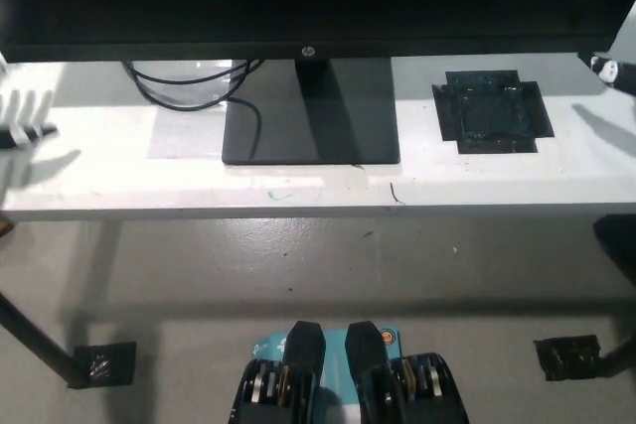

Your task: The monitor is placed at the center of the table and the robot uses both its hand to grab the left and right sides of the monitor to tilt the angle of the monitor downwards

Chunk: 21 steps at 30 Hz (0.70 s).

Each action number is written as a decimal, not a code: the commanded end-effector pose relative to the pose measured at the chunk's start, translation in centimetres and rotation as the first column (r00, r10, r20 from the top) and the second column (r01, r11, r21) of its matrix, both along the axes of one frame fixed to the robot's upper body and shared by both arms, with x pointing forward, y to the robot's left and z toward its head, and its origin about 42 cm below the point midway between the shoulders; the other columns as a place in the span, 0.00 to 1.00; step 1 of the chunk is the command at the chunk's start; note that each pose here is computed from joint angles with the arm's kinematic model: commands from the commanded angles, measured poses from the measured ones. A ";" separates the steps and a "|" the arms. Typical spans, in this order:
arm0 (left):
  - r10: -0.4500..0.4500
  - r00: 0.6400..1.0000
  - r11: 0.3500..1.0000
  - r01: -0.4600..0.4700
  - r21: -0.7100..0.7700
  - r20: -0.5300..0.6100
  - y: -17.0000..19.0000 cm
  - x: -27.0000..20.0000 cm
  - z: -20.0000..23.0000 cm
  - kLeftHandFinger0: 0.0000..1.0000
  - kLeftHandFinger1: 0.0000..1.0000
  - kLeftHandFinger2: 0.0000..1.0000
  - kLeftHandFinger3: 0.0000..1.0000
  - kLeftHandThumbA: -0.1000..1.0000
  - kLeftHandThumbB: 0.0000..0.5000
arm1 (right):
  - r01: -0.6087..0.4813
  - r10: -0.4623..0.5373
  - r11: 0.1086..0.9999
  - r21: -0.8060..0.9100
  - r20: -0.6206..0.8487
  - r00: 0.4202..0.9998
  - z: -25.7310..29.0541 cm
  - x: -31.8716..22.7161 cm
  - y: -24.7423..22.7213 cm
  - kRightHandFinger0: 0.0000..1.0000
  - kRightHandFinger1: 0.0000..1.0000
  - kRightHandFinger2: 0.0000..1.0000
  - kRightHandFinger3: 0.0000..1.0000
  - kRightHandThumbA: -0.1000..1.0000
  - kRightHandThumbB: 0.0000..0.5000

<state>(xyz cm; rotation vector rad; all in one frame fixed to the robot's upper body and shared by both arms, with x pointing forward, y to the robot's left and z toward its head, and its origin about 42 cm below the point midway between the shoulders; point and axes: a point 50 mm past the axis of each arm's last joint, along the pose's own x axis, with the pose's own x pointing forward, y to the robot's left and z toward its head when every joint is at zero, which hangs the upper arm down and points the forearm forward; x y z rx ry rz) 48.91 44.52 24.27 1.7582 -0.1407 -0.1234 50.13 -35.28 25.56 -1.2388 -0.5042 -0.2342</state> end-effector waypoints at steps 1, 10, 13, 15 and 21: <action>0.040 0.978 0.821 0.085 -0.565 0.206 1.8 -8.2 4.8 1.00 1.00 1.00 1.00 0.93 0.73 | -0.363 0.312 0.922 0.134 0.299 0.902 6.0 -8.7 0.7 1.00 1.00 1.00 1.00 0.87 0.95; -0.027 0.978 0.578 0.185 -0.795 0.208 -1.4 -19.2 0.4 1.00 1.00 1.00 1.00 0.99 0.86 | -0.444 0.360 0.849 0.288 0.300 0.883 3.2 -19.1 0.9 1.00 1.00 1.00 1.00 1.00 1.00; -0.064 0.967 0.545 0.240 -0.803 0.246 -4.3 -22.3 -0.2 1.00 1.00 1.00 1.00 1.00 0.85 | -0.512 0.382 0.796 0.323 0.388 0.839 3.1 -21.8 1.9 1.00 1.00 1.00 1.00 1.00 0.96; -0.130 0.956 0.482 0.294 -0.825 0.265 -6.8 -24.1 -1.0 1.00 1.00 1.00 1.00 0.99 0.84 | -0.565 0.408 0.779 0.273 0.463 0.787 2.9 -24.0 3.6 1.00 1.00 1.00 1.00 1.00 0.88; -0.286 0.874 0.314 0.472 -0.824 0.392 -13.0 -25.3 -2.4 1.00 1.00 1.00 1.00 1.00 0.77 | -0.701 0.490 0.662 0.267 0.553 0.674 1.0 -26.5 9.6 1.00 1.00 1.00 1.00 1.00 0.81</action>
